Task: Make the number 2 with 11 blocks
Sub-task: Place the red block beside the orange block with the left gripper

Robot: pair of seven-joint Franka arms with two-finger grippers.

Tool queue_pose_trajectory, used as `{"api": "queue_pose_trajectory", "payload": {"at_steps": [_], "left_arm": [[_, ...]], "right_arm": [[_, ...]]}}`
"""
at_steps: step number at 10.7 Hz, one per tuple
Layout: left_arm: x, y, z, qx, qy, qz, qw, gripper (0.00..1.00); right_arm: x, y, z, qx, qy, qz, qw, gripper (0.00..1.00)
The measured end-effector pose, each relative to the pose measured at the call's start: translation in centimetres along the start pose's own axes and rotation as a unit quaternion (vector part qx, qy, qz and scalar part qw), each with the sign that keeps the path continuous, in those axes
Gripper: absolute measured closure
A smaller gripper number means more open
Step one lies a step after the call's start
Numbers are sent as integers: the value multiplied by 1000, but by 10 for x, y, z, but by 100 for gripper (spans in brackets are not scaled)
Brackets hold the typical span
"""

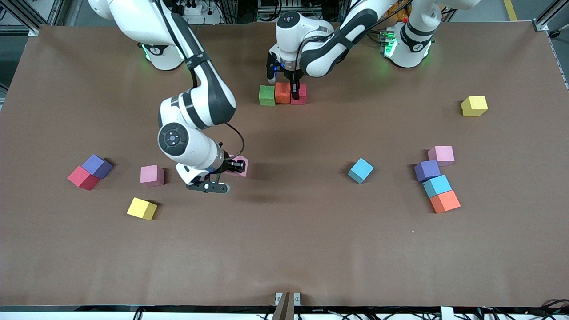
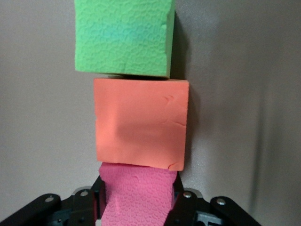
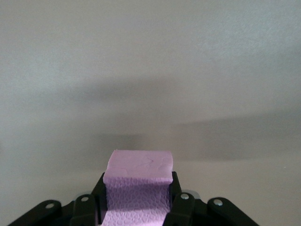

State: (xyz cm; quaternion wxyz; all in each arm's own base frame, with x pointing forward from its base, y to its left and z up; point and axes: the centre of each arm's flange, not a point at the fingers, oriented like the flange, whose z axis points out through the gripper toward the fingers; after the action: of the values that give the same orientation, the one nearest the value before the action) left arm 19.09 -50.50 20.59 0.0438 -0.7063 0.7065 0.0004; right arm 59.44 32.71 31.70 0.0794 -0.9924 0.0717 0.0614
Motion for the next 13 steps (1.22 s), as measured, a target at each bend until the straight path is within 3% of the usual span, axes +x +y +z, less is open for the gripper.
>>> {"api": "queue_pose_trajectory", "payload": {"at_steps": [2,3,5,6,9,13], "left_arm": [[2,3,-1,2,-5,3,1000,46],[3,3,-1,4,-11,3,1000,37],[3,2,-2,6,-14,2,1000,8],[3,1,-3,6,-15,2,1000,0],[6,2,-10,11,-19,3,1000,0],[7,17,-59,15,-35,3,999,0]], "right_arm": [[0,1,2,-1,0,3,1000,47],[0,1,2,-1,0,4,1000,47],[0,1,2,-1,0,4,1000,47],[0,1,2,-1,0,4,1000,47],[0,1,2,-1,0,5,1000,47],[0,1,2,-1,1,5,1000,47]]}}
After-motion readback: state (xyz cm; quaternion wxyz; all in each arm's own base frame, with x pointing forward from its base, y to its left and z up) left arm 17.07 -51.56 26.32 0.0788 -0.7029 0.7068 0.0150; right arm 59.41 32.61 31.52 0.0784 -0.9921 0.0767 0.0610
